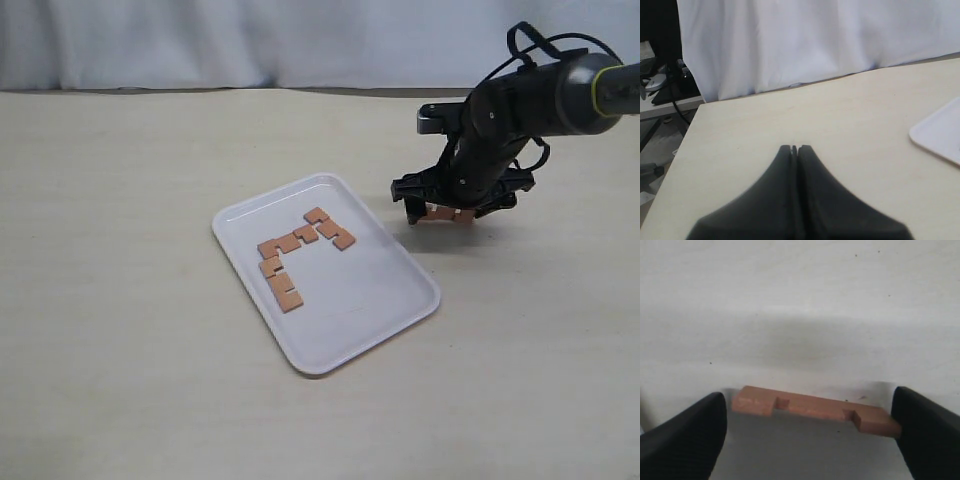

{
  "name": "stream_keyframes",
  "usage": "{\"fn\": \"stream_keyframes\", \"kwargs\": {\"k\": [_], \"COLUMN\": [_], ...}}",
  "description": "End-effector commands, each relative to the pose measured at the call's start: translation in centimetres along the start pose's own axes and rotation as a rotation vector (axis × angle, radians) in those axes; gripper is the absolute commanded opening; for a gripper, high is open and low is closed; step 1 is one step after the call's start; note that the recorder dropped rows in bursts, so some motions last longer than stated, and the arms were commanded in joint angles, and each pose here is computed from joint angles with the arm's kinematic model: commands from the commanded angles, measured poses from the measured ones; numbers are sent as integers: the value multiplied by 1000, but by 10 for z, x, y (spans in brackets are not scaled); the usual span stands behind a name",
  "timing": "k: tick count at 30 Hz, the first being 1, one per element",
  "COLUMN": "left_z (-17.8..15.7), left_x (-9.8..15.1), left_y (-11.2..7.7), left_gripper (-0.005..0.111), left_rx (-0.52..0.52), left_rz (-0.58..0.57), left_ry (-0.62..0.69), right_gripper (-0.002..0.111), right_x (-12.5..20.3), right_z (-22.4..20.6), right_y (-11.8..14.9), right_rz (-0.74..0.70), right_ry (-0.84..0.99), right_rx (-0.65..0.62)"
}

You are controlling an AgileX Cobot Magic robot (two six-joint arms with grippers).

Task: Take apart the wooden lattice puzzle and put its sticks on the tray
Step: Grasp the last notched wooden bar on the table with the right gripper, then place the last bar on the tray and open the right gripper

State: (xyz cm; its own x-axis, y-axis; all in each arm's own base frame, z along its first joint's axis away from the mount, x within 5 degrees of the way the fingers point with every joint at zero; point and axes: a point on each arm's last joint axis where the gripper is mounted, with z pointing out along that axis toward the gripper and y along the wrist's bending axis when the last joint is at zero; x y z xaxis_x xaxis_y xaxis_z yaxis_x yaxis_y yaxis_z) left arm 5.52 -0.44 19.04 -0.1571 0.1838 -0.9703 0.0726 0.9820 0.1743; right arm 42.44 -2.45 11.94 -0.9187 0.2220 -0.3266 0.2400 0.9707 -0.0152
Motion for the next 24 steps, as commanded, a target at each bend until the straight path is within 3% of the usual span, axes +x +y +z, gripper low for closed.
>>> {"fn": "stream_keyframes", "kwargs": {"k": [1, 4, 7, 11, 18, 24], "left_z": [0, 0, 0, 0, 0, 0], "left_x": [-1, -1, -1, 0, 0, 0], "left_y": [0, 0, 0, 0, 0, 0], "left_gripper": [0, 0, 0, 0, 0, 0], "left_rx": [-7, -7, -7, -7, -8, -8], "left_rz": [-7, -7, -5, -3, 0, 0], "left_ry": [-11, -11, -10, -9, -8, -8], "right_gripper": [82, 72, 49, 7, 5, 5], "right_x": [-1, -2, -2, -1, -11, -5], "right_z": [3, 3, 3, 0, -45, -86], "right_y": [-2, -2, -2, -3, 5, 45], "right_rz": [24, 30, 30, 29, -26, -226], "right_ry": [-20, -29, -33, -12, -106, -158], "right_rx": [-1, -4, -5, 3, -21, -62]}}
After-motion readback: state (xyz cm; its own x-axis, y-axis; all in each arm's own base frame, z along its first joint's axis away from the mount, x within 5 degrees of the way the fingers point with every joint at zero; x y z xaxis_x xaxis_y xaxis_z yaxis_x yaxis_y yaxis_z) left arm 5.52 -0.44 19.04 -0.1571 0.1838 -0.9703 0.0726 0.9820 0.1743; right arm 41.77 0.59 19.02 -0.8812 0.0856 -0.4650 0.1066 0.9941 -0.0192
